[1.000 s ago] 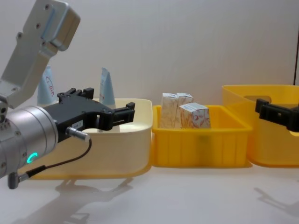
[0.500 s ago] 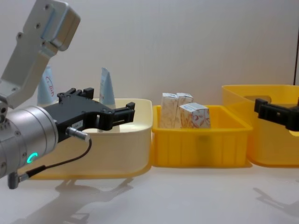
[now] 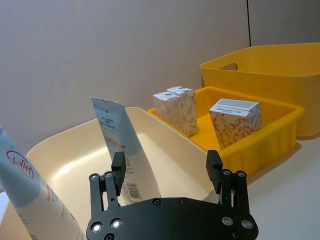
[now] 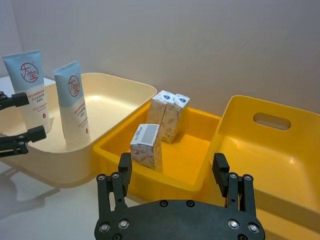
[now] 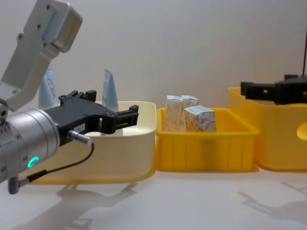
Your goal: Bimanual collaborative sorting of washing and personal care products
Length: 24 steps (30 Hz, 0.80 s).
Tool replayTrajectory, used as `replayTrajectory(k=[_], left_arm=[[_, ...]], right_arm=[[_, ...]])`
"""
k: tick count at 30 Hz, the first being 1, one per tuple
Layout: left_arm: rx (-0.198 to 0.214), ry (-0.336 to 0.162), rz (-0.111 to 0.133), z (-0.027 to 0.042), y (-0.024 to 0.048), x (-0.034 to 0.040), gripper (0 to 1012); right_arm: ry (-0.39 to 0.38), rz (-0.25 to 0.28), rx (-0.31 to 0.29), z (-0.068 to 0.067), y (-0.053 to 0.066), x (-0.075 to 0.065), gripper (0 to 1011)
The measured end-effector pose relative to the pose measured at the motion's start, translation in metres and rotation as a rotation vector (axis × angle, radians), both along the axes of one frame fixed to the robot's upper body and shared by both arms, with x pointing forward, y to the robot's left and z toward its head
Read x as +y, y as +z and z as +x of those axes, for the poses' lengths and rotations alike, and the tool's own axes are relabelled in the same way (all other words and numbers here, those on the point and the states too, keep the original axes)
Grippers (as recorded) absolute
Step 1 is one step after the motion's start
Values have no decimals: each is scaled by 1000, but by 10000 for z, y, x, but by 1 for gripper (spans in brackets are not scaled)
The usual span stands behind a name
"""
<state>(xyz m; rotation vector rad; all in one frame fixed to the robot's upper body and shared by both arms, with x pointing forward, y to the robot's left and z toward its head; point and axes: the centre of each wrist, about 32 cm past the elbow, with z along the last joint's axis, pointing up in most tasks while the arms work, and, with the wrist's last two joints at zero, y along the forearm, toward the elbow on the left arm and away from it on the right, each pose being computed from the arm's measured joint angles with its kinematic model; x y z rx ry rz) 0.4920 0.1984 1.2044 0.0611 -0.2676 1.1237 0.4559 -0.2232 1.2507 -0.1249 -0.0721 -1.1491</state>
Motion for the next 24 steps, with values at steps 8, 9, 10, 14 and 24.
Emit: replayTrajectory(k=[8,9,10,14,24], left_arm=[[0,0,0,0,0,0,1003],[0,0,0,0,0,0,1004],[0,0,0,0,0,0,1003],[0,0,0,0,0,0,1003],[0,0,0,0,0,0,1003]], right_arm=[[6,-80,42,161,275,146,1001],[0,-90,49,199,307,173,1001],[-4,-96,57,218,320,189,1001],[-20,-112,88,336,376,288,1001],[-42,-126,166,588,398,501,1001]])
